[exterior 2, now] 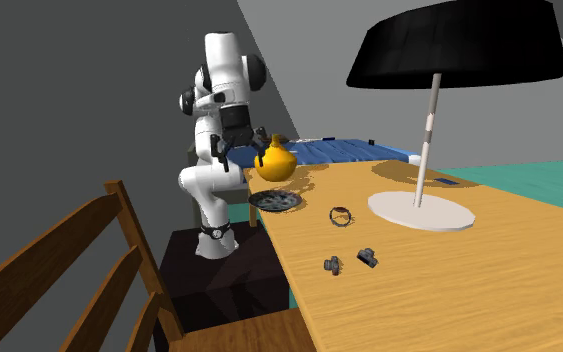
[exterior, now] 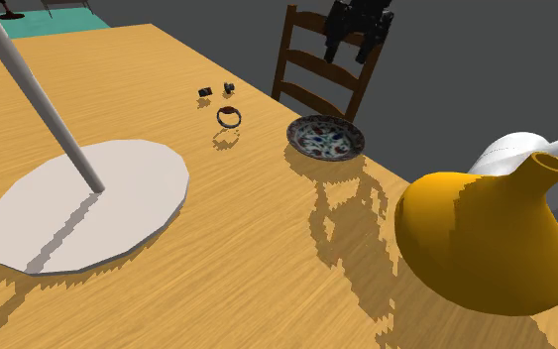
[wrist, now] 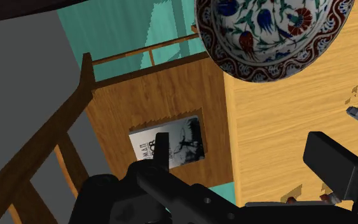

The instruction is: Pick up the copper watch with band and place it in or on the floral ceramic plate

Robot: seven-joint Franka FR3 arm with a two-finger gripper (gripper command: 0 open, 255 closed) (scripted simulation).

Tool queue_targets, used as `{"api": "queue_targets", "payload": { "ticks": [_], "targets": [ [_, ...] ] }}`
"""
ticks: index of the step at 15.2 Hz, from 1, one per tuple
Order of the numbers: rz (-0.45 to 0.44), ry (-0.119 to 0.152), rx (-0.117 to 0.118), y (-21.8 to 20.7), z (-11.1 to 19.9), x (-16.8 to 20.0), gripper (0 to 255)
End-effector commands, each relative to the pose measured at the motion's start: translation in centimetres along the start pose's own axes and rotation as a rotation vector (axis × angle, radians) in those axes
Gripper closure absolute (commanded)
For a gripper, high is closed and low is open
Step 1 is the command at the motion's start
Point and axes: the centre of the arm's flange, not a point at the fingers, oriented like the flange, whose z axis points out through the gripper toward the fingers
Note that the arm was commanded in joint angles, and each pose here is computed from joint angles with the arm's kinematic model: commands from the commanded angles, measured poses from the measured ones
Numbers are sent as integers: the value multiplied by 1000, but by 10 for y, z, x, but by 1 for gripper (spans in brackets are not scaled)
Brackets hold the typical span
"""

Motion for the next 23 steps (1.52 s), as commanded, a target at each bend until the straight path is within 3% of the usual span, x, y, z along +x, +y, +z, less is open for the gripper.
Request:
{"api": "queue_targets", "payload": {
  "ticks": [1,19,23],
  "targets": [
    [25,-10,-15,-26,11,4,0],
    [223,-97,-154,-252,120,68,0],
    [229,-99,-158,-256,139,69,0]
  ]
}}
